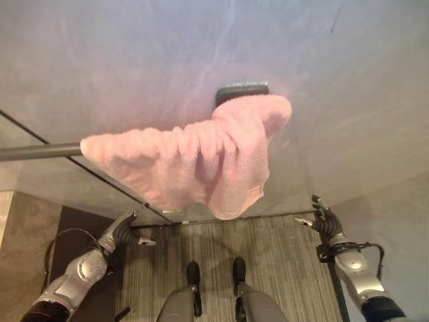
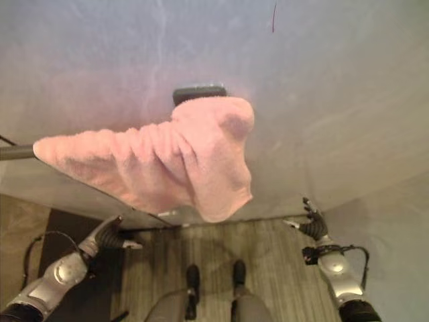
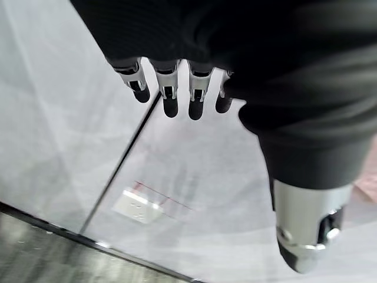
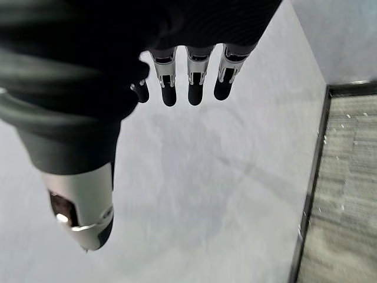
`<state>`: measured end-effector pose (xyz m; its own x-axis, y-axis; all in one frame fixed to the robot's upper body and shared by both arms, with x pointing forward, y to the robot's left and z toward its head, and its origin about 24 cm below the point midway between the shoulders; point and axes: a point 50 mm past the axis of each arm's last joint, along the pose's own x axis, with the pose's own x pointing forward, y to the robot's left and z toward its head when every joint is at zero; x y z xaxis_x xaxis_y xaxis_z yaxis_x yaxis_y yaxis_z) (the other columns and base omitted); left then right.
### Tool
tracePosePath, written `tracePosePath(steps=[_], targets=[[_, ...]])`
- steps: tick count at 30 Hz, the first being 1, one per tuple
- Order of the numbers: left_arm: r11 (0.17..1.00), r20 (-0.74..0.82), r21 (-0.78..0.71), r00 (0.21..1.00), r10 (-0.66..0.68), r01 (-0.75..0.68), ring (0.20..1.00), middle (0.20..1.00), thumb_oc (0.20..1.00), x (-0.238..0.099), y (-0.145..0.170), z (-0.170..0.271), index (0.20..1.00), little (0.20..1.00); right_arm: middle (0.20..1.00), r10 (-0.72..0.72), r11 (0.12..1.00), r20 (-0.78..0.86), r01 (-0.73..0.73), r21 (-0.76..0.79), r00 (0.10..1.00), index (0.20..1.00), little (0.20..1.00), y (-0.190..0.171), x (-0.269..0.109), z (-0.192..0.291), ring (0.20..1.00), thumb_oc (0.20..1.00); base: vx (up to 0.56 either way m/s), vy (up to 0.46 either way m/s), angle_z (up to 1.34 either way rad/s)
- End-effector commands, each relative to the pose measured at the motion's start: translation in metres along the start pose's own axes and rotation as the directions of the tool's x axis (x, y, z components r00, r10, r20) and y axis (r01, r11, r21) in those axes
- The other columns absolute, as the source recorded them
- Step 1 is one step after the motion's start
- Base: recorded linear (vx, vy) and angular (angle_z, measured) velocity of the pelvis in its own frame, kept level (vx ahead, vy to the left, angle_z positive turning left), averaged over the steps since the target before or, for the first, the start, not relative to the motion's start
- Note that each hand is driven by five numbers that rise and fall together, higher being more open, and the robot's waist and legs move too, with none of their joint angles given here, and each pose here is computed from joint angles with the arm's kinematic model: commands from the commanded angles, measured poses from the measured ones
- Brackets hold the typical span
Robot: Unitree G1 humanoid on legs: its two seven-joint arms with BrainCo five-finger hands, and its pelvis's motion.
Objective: Put brush and paste in cup on sink, flatten towel.
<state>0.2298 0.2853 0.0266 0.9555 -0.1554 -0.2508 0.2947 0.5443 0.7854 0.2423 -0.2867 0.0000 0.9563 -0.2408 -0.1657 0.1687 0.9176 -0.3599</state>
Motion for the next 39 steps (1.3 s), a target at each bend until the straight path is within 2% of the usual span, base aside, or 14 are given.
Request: tracePosePath(steps=[1, 4, 7, 10, 14, 18, 19, 21, 25, 28, 31, 36, 38, 39], targets=[[0.999, 0.029, 0.013, 0.999, 0.043, -0.043, 1.000, 1.000, 1.000, -0.011, 0.009, 0.000, 1.000, 1.000, 1.000, -0.041, 0.998, 0.131, 0.035, 0.048, 0.991, 1.000, 1.000, -0.006, 0.005, 0.026, 1.000, 1.000, 0.06, 0.155, 0.02], [0.998, 0.044, 0.002, 0.997, 0.067, -0.068, 1.000, 1.000, 1.000, -0.009, 0.020, 0.003, 1.000, 1.000, 1.000, -0.032, 0.996, 0.127, 0.021, 0.086, 0.991, 1.000, 1.000, -0.008, 0.002, 0.024, 1.000, 1.000, 0.00, 0.143, -0.24], [0.998, 0.084, 0.035, 0.995, 0.050, -0.053, 1.000, 1.000, 1.000, -0.016, 0.037, 0.010, 1.000, 1.000, 1.000, 0.009, 1.000, 0.144, -0.011, 0.016, 0.990, 1.000, 1.000, -0.024, 0.004, 0.030, 1.000, 1.000, 0.00, 0.203, 0.26], [0.998, 0.119, 0.029, 0.992, 0.050, -0.054, 1.000, 1.000, 1.000, -0.021, 0.043, 0.016, 1.000, 1.000, 1.000, 0.011, 1.000, 0.155, -0.015, 0.025, 0.988, 1.000, 1.000, -0.033, 0.009, 0.036, 1.000, 1.000, -0.01, 0.090, 0.05], [0.984, 0.125, -0.171, 0.989, 0.079, -0.057, 1.000, 1.000, 1.000, -0.030, 0.051, 0.018, 1.000, 1.000, 1.000, 0.014, 0.996, 0.157, -0.028, 0.087, 0.988, 1.000, 1.000, -0.051, 0.013, 0.043, 1.000, 1.000, -0.01, 0.097, -0.19], [0.984, 0.225, -0.157, 0.968, 0.113, -0.078, 1.000, 1.000, 1.000, -0.028, 0.067, 0.040, 1.000, 1.000, 1.000, 0.019, 0.995, 0.193, -0.038, 0.095, 0.981, 1.000, 1.000, -0.059, 0.019, 0.057, 1.000, 1.000, 0.00, 0.040, -0.02], [0.962, 0.273, -0.257, 0.947, 0.168, -0.097, 1.000, 1.000, 1.000, -0.018, 0.070, 0.052, 1.000, 1.000, 1.000, -0.009, 0.992, 0.178, -0.014, 0.128, 0.984, 1.000, 1.000, -0.062, 0.028, 0.061, 1.000, 1.000, 0.00, 0.000, 0.00], [0.961, 0.274, -0.257, 0.947, 0.168, -0.096, 1.000, 1.000, 1.000, -0.018, 0.070, 0.052, 1.000, 1.000, 1.000, -0.010, 0.992, 0.178, -0.013, 0.128, 0.984, 1.000, 1.000, -0.063, 0.028, 0.061, 1.000, 1.000, 0.00, 0.000, 0.00], [0.924, 0.372, -0.372, 0.898, 0.234, -0.087, 1.000, 1.000, 1.000, -0.003, 0.067, 0.079, 1.000, 1.000, 1.000, 0.060, 0.985, 0.229, -0.094, 0.144, 0.971, 1.000, 1.000, -0.045, 0.038, 0.080, 1.000, 1.000, 0.00, -0.008, -0.01], [0.927, 0.458, -0.374, 0.869, 0.187, -0.003, 1.000, 1.000, 1.000, 0.007, 0.059, 0.101, 1.000, 1.000, 1.000, 0.219, 0.962, 0.297, -0.256, 0.094, 0.929, 1.000, 1.000, -0.012, 0.049, 0.110, 1.000, 1.000, 0.00, -0.029, -0.24], [0.910, 0.507, -0.408, 0.846, 0.163, 0.069, 1.000, 1.000, 1.000, 0.017, 0.048, 0.116, 1.000, 1.000, 1.000, 0.282, 0.943, 0.346, -0.325, 0.073, 0.895, 1.000, 1.000, 0.008, 0.055, 0.132, 1.000, 1.000, -0.01, -0.022, -0.34], [0.862, 0.555, -0.479, 0.818, 0.150, 0.166, 1.000, 1.000, 1.000, 0.023, 0.035, 0.135, 1.000, 1.000, 1.000, 0.409, 0.881, 0.451, -0.472, 0.033, 0.794, 1.000, 1.000, 0.048, 0.051, 0.173, 1.000, 1.000, -0.01, -0.040, -0.17], [0.864, 0.566, -0.471, 0.813, 0.139, 0.181, 1.000, 1.000, 1.000, 0.026, 0.028, 0.142, 1.000, 1.000, 1.000, 0.484, 0.825, 0.503, -0.565, 0.010, 0.716, 1.000, 1.000, 0.086, 0.048, 0.201, 1.000, 1.000, 0.05, -0.129, -0.13], [0.852, 0.547, -0.491, 0.826, 0.137, 0.184, 1.000, 1.000, 1.000, 0.027, 0.023, 0.139, 1.000, 1.000, 0.200, 0.505, 0.812, 0.503, -0.584, -0.001, 0.701, 0.200, 0.200, 0.097, 0.046, 0.204, 0.200, 0.200, 0.07, -0.108, -0.17]])
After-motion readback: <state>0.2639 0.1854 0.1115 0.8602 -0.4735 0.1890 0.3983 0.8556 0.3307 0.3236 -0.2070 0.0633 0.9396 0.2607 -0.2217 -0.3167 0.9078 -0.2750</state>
